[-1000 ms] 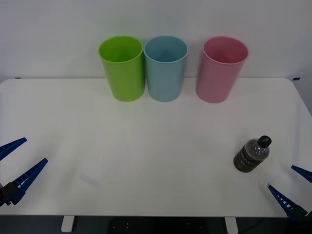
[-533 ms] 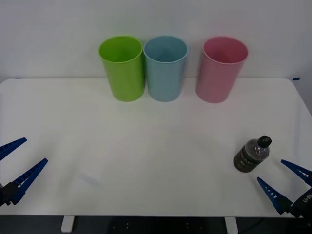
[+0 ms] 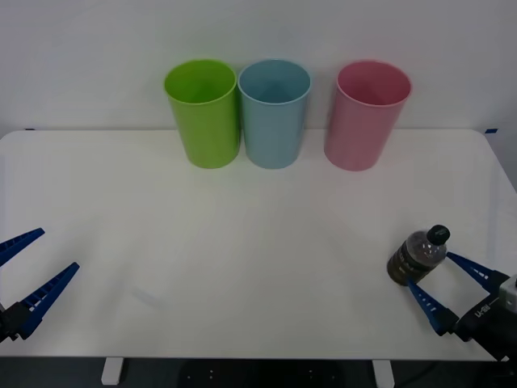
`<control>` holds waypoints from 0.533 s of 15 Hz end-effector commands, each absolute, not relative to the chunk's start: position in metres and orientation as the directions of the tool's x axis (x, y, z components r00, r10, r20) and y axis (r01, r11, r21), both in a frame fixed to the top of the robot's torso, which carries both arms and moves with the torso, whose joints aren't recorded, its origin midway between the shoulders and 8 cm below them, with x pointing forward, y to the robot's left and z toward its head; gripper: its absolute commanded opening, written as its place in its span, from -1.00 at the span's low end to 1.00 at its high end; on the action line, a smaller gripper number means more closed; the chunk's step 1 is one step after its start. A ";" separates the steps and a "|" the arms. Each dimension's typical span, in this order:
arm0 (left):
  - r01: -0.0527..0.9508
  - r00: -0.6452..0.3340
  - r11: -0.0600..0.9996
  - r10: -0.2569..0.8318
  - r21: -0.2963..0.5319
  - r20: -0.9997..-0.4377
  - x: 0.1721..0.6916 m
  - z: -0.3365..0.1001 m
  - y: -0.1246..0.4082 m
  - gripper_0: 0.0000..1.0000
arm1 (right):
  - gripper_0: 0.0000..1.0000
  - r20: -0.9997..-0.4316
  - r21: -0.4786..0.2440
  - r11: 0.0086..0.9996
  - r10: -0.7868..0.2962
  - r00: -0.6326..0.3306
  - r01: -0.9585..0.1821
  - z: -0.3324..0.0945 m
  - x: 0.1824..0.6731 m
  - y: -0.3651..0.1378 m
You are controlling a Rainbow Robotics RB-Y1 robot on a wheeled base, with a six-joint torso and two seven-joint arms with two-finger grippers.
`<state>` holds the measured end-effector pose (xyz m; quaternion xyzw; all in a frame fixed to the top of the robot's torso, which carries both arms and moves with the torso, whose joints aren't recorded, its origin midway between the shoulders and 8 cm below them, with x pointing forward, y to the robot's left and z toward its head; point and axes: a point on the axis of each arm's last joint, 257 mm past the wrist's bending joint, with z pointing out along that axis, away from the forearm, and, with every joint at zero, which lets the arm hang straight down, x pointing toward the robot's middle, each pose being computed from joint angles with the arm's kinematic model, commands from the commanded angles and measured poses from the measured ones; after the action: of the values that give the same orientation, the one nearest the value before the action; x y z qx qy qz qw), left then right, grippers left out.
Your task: Grasp the object on the table and drop it into the matching bin: aluminum can to the light blue bin, PET bottle to the pink bin.
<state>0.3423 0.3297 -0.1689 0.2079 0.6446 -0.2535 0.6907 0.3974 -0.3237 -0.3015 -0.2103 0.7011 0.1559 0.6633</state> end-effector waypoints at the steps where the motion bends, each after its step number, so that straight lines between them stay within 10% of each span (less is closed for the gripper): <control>1: 0.618 0.041 0.785 -0.082 -0.039 -0.996 0.342 -0.169 0.330 1.00 | 1.00 -0.995 -0.064 0.862 -0.092 -0.031 -0.502 -0.303 0.408 -0.314; 8: 0.618 0.041 0.785 -0.082 -0.039 -0.996 0.342 -0.169 0.330 1.00 | 1.00 -0.994 -0.079 0.862 -0.108 -0.029 -0.501 -0.303 0.428 -0.299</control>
<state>0.3423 0.3297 -0.1689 0.2080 0.6446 -0.2534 0.6907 0.4254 -0.3007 -0.3027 -0.2167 0.7015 0.1496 0.6622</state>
